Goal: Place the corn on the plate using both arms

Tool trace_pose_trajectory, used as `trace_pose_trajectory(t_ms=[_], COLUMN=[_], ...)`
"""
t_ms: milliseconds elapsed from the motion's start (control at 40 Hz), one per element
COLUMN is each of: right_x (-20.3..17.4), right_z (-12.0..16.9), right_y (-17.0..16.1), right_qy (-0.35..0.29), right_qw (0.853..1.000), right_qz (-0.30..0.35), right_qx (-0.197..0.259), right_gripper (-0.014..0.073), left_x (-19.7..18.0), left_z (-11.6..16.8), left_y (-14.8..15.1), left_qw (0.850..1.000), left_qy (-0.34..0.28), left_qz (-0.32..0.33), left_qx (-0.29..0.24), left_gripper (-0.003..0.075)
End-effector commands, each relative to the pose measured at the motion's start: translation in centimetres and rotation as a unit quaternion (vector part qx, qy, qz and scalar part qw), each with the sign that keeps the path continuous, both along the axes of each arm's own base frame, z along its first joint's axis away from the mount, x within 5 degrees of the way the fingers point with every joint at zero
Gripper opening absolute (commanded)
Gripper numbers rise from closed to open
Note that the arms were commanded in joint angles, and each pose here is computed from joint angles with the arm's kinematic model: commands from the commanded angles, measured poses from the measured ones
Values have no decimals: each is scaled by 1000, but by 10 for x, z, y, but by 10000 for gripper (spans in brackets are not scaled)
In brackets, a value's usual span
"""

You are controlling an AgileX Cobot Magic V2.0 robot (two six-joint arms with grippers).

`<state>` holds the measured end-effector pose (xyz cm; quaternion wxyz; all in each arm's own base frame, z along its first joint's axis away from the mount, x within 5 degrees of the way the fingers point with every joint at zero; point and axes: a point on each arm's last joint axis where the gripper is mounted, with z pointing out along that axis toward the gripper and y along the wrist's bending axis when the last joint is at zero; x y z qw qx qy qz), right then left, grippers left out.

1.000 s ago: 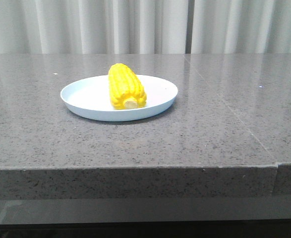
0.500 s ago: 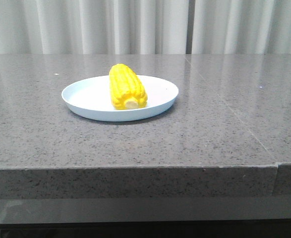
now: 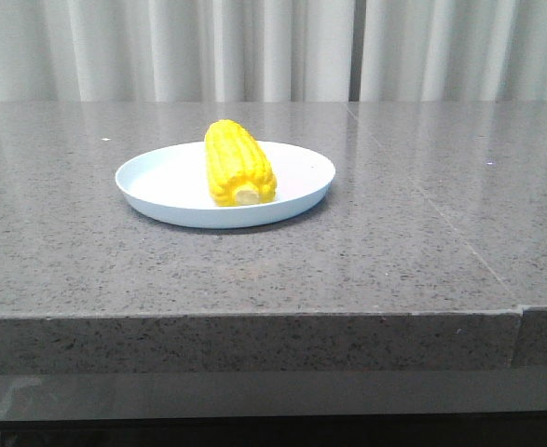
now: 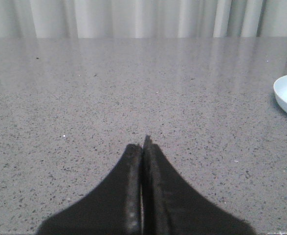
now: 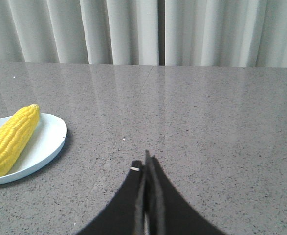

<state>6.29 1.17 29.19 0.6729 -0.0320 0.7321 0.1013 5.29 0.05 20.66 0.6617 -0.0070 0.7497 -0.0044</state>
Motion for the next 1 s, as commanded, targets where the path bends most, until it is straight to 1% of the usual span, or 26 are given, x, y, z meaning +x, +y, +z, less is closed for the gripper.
trace_pose_trajectory(t_ms=[0,75,100,975], right_x=[0,0,0,0], right_z=[15,15,15,15], right_y=[0,0,0,0], right_qy=[-48,-48,-48,-48], right_qw=[999,999,999,999], right_qz=[-1,-1,-1,-1], right_qx=[-2,-2,-2,-2], right_gripper=[-90,-90,-90,-90], left_x=[0,2,2,2], left_z=[8,0,-1,-1], left_y=[-1,-1,-1,-1], left_qw=[997,996,997,997], left_qy=[-82,-89,-77,-79], left_qz=[-2,-3,-3,-3], left_qx=[-9,-19,-19,-19], left_gripper=[-20,-20,-20,-20])
